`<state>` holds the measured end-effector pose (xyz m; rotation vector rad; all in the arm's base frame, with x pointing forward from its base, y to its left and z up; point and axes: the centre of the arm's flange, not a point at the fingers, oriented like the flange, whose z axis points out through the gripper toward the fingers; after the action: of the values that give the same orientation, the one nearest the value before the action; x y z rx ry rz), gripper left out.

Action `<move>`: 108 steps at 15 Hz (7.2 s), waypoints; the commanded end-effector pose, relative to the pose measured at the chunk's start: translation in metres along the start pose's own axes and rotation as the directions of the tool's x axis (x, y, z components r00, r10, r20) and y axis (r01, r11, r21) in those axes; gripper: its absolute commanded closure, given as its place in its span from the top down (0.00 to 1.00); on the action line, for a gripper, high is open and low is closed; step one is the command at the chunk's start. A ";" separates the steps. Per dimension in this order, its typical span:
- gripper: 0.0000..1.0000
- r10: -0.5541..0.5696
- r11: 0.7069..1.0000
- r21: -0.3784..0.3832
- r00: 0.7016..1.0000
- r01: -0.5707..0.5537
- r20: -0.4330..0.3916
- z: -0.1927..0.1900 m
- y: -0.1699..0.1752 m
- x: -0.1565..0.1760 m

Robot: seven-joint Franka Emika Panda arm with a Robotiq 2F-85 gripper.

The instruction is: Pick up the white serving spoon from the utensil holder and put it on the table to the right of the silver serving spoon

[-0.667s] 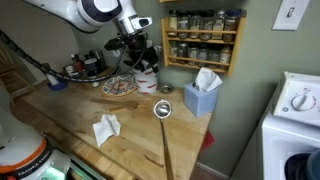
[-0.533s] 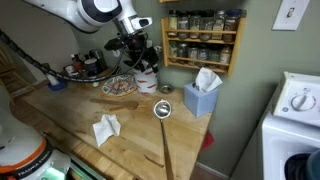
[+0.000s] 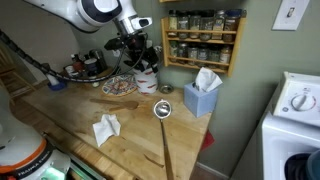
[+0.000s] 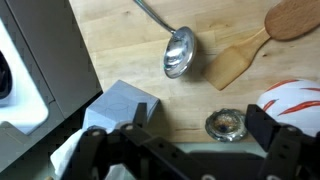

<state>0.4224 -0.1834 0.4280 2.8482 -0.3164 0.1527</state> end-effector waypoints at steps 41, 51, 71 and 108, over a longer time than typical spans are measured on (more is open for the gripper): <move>1.00 0.606 0.511 0.825 0.781 -0.241 -0.148 0.021 0.026 0.055; 1.00 0.623 0.429 0.888 0.766 -0.164 -0.159 0.025 0.037 0.047; 1.00 0.579 0.210 0.977 0.810 -0.040 -0.091 0.030 0.038 0.045; 0.03 0.570 0.204 0.979 0.811 0.014 -0.130 -0.020 0.041 0.036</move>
<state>0.4628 -0.2328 0.4414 3.5977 -0.9958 1.6947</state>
